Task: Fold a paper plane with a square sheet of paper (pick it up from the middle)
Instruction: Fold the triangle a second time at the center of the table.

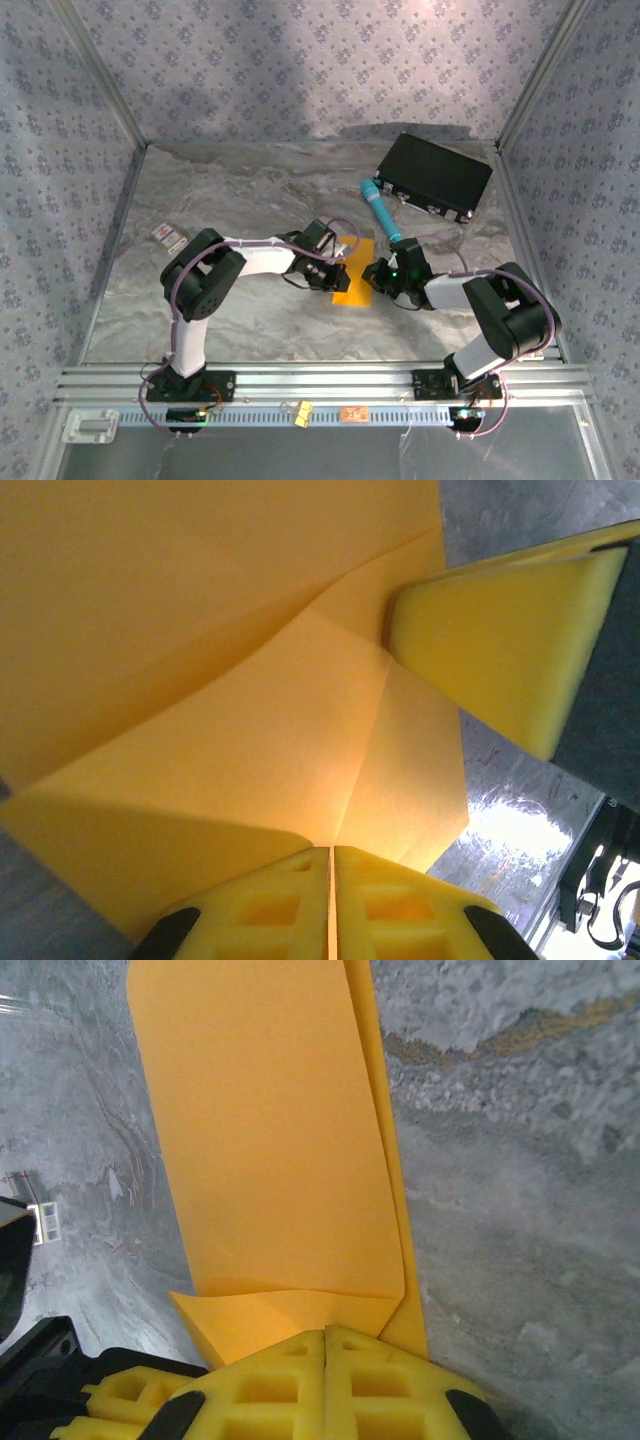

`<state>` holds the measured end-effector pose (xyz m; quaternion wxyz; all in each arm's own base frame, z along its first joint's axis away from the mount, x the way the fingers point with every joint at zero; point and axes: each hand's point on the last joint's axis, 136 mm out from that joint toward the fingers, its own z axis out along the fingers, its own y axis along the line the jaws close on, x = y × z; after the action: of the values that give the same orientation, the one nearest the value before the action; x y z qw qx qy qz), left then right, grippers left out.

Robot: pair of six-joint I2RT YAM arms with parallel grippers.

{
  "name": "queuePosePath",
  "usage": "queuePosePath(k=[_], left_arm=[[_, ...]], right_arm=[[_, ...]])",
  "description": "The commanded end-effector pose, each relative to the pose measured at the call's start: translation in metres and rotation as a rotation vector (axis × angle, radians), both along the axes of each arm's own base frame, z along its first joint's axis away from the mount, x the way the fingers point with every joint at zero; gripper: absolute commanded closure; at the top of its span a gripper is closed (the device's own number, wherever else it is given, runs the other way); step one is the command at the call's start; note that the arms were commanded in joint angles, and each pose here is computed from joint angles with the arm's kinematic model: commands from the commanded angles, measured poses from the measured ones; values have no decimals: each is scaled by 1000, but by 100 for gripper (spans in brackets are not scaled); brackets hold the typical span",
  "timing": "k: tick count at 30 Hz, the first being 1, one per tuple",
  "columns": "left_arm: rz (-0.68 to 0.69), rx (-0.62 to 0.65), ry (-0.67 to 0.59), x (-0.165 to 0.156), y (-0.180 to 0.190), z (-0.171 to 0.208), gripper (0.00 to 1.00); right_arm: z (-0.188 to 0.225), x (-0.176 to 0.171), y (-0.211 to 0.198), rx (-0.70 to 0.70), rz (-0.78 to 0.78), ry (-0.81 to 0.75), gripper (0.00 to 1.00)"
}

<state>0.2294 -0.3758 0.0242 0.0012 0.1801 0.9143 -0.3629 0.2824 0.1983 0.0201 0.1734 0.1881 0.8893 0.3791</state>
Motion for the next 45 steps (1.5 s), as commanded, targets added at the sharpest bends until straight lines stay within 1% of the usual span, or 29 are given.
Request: queuePosePath(k=[1, 4, 10, 12, 16, 19, 22, 27, 30, 35, 42, 45], left_arm=[[-17, -16, -40, -4, 2, 28, 90], [-32, -22, -28, -14, 5, 29, 90], [-33, 18, 12, -29, 18, 6, 91], [-31, 45, 10, -30, 25, -1, 91], [-29, 61, 20, -33, 29, -9, 91], [-26, 52, 21, -35, 30, -6, 92], [-26, 11, 2, -34, 26, 13, 92], [-9, -64, -81, -20, 19, 59, 91], [-2, -93, -99, -6, 14, 71, 91], [-30, -82, -110, 13, 0, 70, 92], [-51, -27, -98, 28, -5, 43, 93], [-66, 4, -91, 28, -3, 30, 94]], right_arm=[[-26, -19, -20, -89, -23, 90, 100], [-27, -19, -20, -88, -23, 91, 100], [-26, -19, -21, -88, -23, 91, 100], [-27, -20, -21, -90, -21, 92, 100], [-26, -21, -21, -87, -21, 88, 100], [-22, -19, -18, -73, -7, 72, 100], [-10, -13, -11, -51, 25, 31, 99], [18, -4, -4, -38, 65, -50, 92], [29, -5, -11, -67, 37, -70, 86], [33, -24, -26, -138, 6, -55, 81], [30, -52, -31, -143, -1, -19, 73], [30, -59, -24, -129, 19, -6, 73]])
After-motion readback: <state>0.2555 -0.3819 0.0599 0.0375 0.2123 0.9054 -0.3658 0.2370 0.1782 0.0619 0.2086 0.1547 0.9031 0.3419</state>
